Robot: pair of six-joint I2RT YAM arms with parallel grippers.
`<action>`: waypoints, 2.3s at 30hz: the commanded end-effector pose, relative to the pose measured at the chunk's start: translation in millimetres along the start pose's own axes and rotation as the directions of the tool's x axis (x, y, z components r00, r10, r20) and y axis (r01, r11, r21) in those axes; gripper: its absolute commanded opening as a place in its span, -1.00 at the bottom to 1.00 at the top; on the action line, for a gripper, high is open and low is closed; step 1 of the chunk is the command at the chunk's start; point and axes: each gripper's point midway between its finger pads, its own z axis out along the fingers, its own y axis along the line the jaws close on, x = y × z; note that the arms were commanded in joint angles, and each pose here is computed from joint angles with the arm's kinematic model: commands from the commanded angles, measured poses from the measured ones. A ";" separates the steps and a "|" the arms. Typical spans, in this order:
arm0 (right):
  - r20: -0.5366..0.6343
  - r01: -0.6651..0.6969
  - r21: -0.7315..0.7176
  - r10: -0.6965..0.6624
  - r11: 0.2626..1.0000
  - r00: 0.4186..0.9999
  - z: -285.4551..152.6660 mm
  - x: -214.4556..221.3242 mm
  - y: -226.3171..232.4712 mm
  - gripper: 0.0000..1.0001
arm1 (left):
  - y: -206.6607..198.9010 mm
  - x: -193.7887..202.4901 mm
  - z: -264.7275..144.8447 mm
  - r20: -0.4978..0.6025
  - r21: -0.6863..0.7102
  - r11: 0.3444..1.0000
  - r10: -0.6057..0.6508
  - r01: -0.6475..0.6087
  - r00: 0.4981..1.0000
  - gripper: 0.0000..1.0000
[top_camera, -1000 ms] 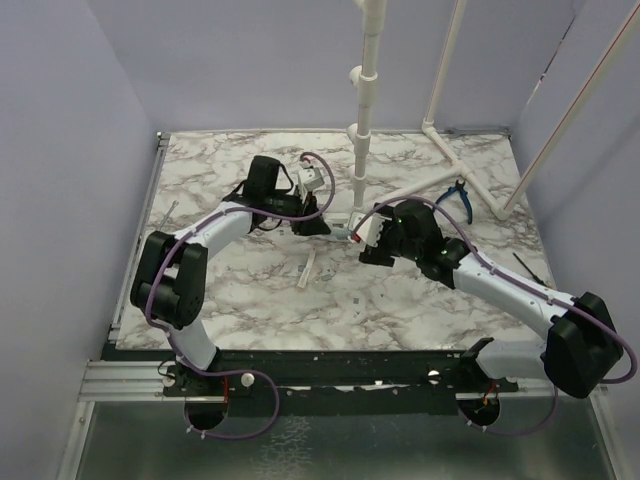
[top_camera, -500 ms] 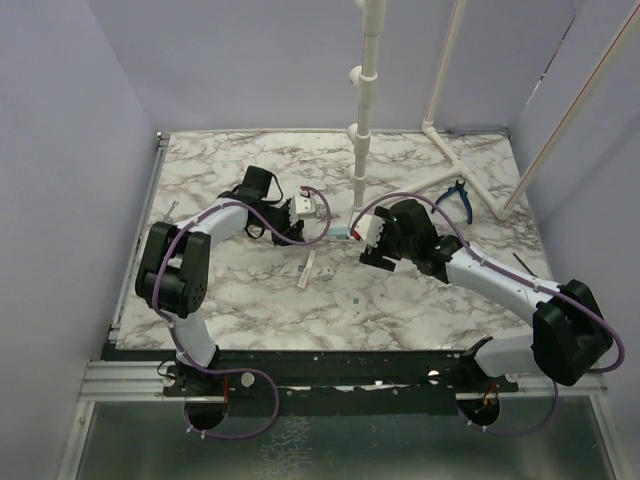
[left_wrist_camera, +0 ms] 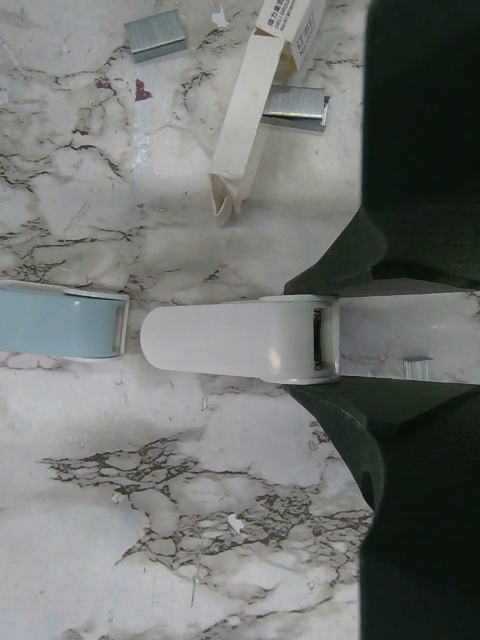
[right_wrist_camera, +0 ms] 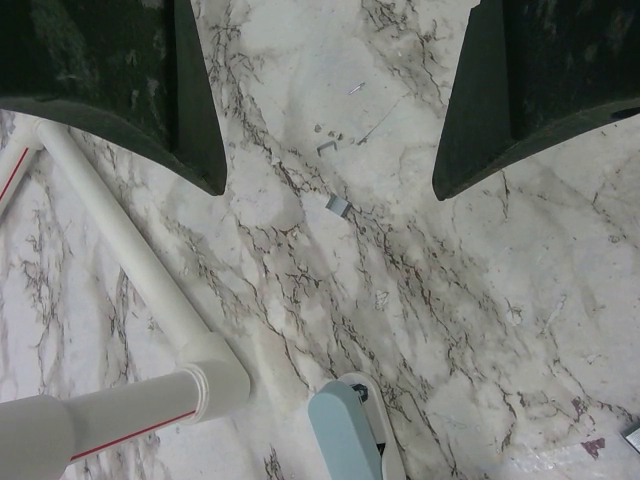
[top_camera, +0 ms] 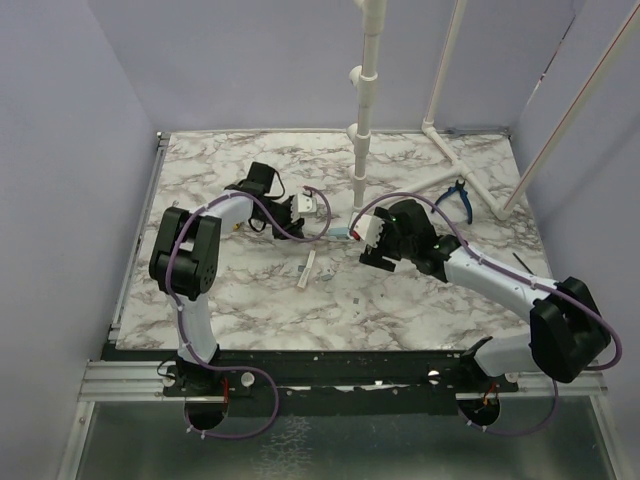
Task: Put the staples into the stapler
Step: Place the stapler at the center of the board, then reset both arms
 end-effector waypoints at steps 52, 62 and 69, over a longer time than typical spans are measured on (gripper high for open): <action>0.415 -0.687 0.378 0.549 0.621 0.725 -116.2 -27.0 -179.7 1.00 | 60.8 -83.0 -183.0 0.362 -0.735 0.564 -0.144 0.377 0.921 0.61; 0.592 -0.652 0.354 0.379 0.670 0.711 -155.1 -40.1 -150.2 1.00 | 24.3 -89.4 -276.8 0.589 -0.777 0.237 -0.057 0.584 0.806 0.98; 0.623 -0.657 0.381 0.345 0.650 0.702 -170.7 -38.7 -147.9 1.00 | 5.5 -94.7 -289.4 0.554 -0.797 0.238 -0.082 0.556 0.829 0.98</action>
